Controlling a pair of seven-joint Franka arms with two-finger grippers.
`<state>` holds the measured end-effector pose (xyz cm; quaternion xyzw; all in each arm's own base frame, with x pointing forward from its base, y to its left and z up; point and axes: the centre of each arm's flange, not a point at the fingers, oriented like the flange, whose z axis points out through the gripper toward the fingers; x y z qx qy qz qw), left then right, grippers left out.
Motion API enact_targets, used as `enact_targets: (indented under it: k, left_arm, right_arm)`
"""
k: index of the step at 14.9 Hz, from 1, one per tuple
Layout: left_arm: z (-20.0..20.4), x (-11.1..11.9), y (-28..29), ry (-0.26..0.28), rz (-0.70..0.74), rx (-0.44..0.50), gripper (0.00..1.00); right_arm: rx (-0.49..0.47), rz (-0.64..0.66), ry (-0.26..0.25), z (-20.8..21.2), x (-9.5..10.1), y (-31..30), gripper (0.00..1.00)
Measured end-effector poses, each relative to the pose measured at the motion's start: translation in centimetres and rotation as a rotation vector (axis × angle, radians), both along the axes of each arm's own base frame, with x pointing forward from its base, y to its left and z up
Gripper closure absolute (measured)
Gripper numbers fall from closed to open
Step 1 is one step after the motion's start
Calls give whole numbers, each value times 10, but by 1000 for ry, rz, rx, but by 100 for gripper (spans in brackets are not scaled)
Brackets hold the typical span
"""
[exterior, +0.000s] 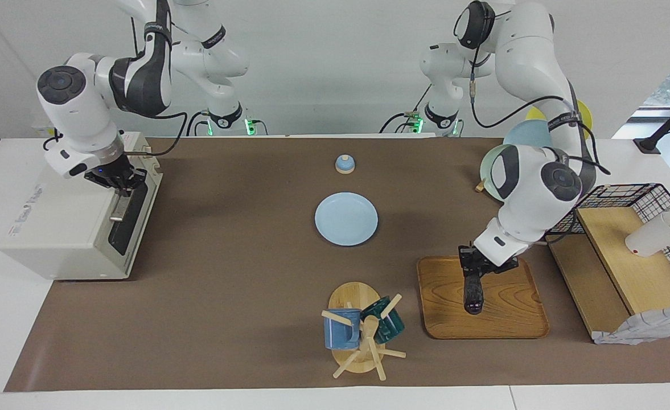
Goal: Put eggplant into oven
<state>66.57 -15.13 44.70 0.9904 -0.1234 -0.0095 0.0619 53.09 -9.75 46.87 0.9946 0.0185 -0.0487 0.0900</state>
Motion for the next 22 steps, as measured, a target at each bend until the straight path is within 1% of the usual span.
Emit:
enact_targets:
  k: [2,4,5,7,8,11,13,15,19,22]
  left_arm:
    - [32,-28,-15,42,-12,0,71]
    - [52,-61,-49,74,-16,-4,71]
    - [54,-79,-73,86,-10,3,71]
    - [47,-113,-125,108,-1,26,71]
    - [38,-129,-148,103,1,30,71]
    - [-6,-173,-201,34,27,7,71]
    - [-39,-202,-226,13,33,-3,71]
    - [-59,-213,-231,7,36,-4,71]
    - [-78,-220,-236,-18,59,-23,71]
    - [-89,-222,-239,-50,65,-47,71]
  right_arm:
    - [0,3,-2,-1,0,2,99]
    - [5,16,-9,-3,-1,8,99]
    - [18,22,-18,-5,-3,15,99]
    - [62,27,-41,-11,-6,30,99]
    - [77,29,-49,-16,-7,37,99]
    - [108,25,-60,-33,-7,58,99]
    - [133,30,-59,-55,-6,75,99]
    - [154,28,-60,-77,-4,88,99]
    - [189,14,-50,-113,-1,98,99]
    - [209,-3,-36,-137,2,100,99]
